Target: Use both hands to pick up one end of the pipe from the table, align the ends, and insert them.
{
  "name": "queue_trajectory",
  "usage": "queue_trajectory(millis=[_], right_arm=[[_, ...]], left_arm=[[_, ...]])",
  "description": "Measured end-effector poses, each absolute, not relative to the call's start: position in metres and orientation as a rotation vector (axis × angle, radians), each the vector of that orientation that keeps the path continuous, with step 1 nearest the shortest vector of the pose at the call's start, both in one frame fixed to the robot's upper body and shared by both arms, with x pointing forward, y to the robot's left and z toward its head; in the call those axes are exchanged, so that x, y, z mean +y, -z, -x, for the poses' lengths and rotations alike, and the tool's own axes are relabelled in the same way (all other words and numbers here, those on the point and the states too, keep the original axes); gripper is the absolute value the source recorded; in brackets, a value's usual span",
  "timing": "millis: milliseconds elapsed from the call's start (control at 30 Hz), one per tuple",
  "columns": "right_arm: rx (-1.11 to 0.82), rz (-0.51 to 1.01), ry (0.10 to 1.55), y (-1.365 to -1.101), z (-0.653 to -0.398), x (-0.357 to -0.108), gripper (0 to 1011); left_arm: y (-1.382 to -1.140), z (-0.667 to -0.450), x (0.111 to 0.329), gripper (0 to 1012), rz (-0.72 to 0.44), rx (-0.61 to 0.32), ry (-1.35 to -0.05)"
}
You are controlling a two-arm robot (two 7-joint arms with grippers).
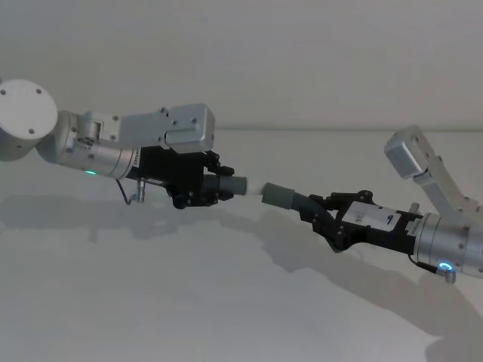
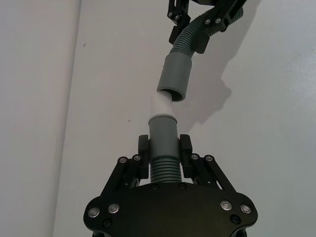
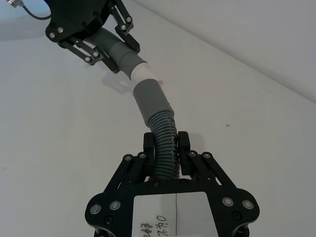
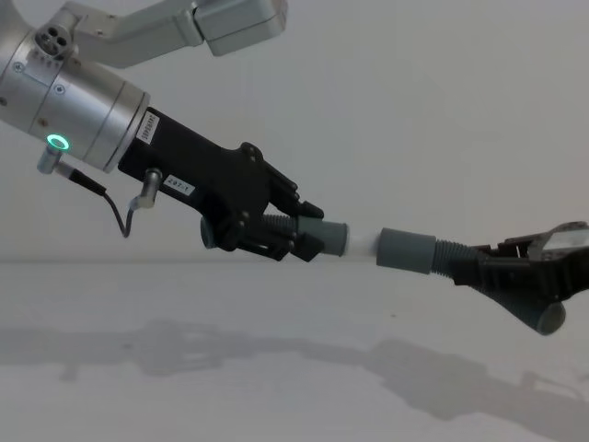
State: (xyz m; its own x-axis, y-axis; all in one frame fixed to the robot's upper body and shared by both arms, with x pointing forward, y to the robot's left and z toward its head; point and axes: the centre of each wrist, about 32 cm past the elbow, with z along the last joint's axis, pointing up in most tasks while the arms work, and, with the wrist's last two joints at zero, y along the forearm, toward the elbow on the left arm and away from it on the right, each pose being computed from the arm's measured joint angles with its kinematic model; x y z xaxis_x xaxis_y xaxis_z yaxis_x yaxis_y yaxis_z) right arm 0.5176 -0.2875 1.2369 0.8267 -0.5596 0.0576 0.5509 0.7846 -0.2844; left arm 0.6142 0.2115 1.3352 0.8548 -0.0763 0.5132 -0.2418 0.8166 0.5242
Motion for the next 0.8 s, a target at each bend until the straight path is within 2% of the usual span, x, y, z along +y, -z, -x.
queue_trajectory(millis=[800], right_arm=[[0.061,0.282,0.615,-1.2342,-0.5208,-0.2831,274]], left_arm=[[-1.3333,-0.6165,0.2200,353,-0.633,-0.523,-0.101]])
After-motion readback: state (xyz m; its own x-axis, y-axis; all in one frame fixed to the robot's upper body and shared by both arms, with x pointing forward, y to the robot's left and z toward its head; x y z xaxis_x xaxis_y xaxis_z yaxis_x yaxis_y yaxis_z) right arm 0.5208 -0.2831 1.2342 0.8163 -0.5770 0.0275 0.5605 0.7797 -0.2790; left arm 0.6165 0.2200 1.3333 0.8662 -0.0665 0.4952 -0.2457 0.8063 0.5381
